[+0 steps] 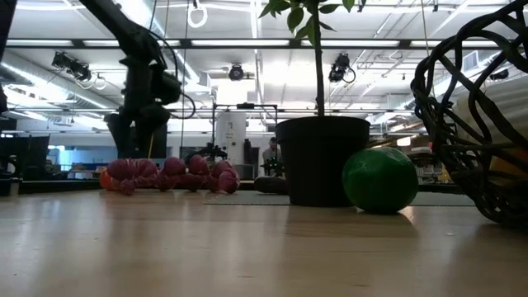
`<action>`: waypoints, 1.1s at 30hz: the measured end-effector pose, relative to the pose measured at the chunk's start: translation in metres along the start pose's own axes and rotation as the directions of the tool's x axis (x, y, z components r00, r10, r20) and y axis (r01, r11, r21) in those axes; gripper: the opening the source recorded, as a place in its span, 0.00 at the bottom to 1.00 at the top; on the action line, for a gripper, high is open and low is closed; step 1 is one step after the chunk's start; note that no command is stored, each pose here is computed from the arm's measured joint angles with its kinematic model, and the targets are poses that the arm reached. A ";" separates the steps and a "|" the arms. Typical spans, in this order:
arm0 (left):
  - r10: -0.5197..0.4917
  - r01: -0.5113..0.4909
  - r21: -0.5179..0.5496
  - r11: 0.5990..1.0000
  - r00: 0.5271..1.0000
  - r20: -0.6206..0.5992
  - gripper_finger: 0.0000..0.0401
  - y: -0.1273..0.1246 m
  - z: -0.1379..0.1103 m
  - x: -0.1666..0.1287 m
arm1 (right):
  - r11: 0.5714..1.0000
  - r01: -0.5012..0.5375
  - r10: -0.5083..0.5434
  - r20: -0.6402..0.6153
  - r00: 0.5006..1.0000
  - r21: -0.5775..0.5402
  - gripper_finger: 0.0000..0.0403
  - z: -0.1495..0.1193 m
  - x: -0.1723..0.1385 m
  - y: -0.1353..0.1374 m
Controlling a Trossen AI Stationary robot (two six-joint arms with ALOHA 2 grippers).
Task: Build produce basket
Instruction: Put the orange squash into the brown wire basket
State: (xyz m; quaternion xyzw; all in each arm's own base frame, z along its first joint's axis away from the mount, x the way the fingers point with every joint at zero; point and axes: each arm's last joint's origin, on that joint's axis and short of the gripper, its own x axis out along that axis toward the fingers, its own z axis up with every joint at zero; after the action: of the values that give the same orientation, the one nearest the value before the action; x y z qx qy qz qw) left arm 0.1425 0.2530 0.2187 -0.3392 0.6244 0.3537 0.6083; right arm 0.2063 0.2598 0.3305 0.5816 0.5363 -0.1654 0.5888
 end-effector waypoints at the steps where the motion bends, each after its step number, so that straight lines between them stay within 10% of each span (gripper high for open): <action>1: 0.000 0.000 -0.001 1.000 1.000 -0.009 0.99 0.000 0.001 0.002 | 1.000 -0.005 0.005 -0.004 1.000 -0.001 0.77 -0.001 0.000 0.000; 33: 0.162 -0.207 -0.223 0.953 0.966 -0.204 0.98 0.000 0.016 0.048 | 0.998 -0.058 0.057 -0.042 0.997 -0.034 0.77 -0.014 -0.001 0.000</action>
State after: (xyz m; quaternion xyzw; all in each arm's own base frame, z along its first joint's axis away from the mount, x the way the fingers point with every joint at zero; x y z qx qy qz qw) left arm 0.1498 0.2668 0.1709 -0.3820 0.6587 0.4500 0.4666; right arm 0.1992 0.2714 0.3349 0.5897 0.5340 -0.1269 0.5925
